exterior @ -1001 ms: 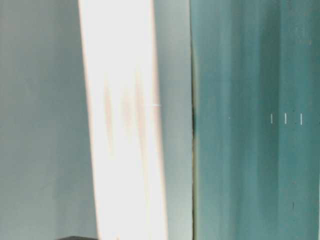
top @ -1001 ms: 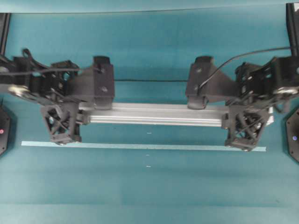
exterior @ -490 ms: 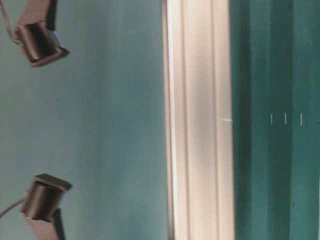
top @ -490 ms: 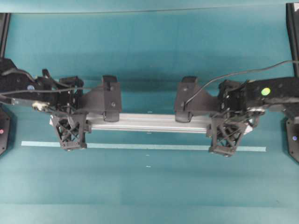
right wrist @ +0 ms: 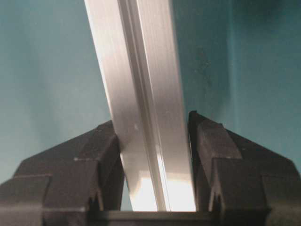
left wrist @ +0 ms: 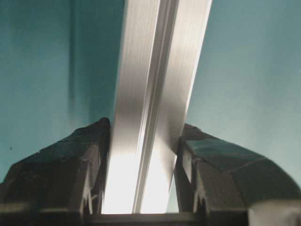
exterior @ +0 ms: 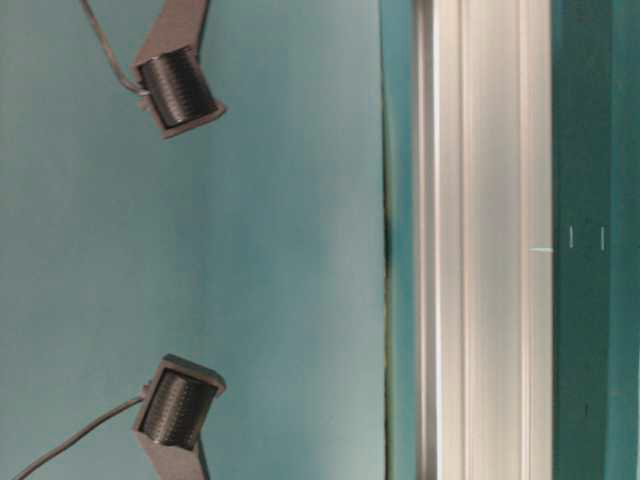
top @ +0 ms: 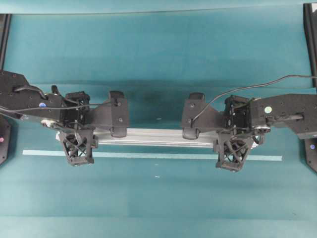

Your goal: Lift the metal rail with both hands and move it towards you.

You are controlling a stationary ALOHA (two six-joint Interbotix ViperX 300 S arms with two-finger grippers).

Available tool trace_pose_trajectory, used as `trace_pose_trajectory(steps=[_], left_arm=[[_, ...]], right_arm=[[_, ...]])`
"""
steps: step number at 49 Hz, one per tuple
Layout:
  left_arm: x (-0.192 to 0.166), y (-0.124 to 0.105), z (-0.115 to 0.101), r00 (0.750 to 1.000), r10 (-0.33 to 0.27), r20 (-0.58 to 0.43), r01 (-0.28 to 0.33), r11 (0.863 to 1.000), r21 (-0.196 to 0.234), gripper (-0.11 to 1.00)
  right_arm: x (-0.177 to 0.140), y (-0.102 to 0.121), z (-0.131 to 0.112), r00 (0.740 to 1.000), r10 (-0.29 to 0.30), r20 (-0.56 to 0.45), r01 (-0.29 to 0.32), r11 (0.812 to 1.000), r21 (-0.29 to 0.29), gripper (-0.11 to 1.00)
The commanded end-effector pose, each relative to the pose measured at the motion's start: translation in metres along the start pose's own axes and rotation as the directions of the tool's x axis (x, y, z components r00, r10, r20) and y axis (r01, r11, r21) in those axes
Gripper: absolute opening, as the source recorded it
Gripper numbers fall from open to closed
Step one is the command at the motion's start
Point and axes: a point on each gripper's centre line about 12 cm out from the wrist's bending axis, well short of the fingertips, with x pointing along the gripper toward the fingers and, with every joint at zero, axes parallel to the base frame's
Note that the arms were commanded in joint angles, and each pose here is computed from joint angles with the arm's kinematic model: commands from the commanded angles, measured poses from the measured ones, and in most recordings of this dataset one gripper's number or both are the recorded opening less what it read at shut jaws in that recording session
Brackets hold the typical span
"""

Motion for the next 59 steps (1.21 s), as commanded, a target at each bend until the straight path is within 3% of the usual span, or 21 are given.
trace_pose_trajectory(steps=[1, 15, 37, 59], left_arm=[[0.000, 0.000, 0.003, 1.000, -0.005, 0.019, 0.006, 0.998, -0.068, 0.32], [0.017, -0.001, -0.001, 0.999, -0.011, 0.033, 0.014, 0.993, -0.115, 0.32], [0.027, -0.004, -0.005, 1.000, -0.013, 0.026, 0.016, 0.994, -0.111, 0.32], [0.036, -0.006, -0.003, 0.999, -0.017, 0.037, 0.022, 0.990, -0.141, 0.32]], right_arm=[[0.003, 0.000, 0.001, 1.000, 0.006, 0.011, -0.007, 1.000, 0.030, 0.40], [0.017, -0.001, -0.002, 1.000, 0.008, 0.022, -0.008, 0.999, 0.031, 0.40], [0.029, 0.002, -0.002, 1.000, 0.008, 0.019, -0.008, 1.000, 0.024, 0.40], [0.035, 0.002, -0.005, 1.000, 0.012, 0.023, -0.013, 0.999, 0.034, 0.40]])
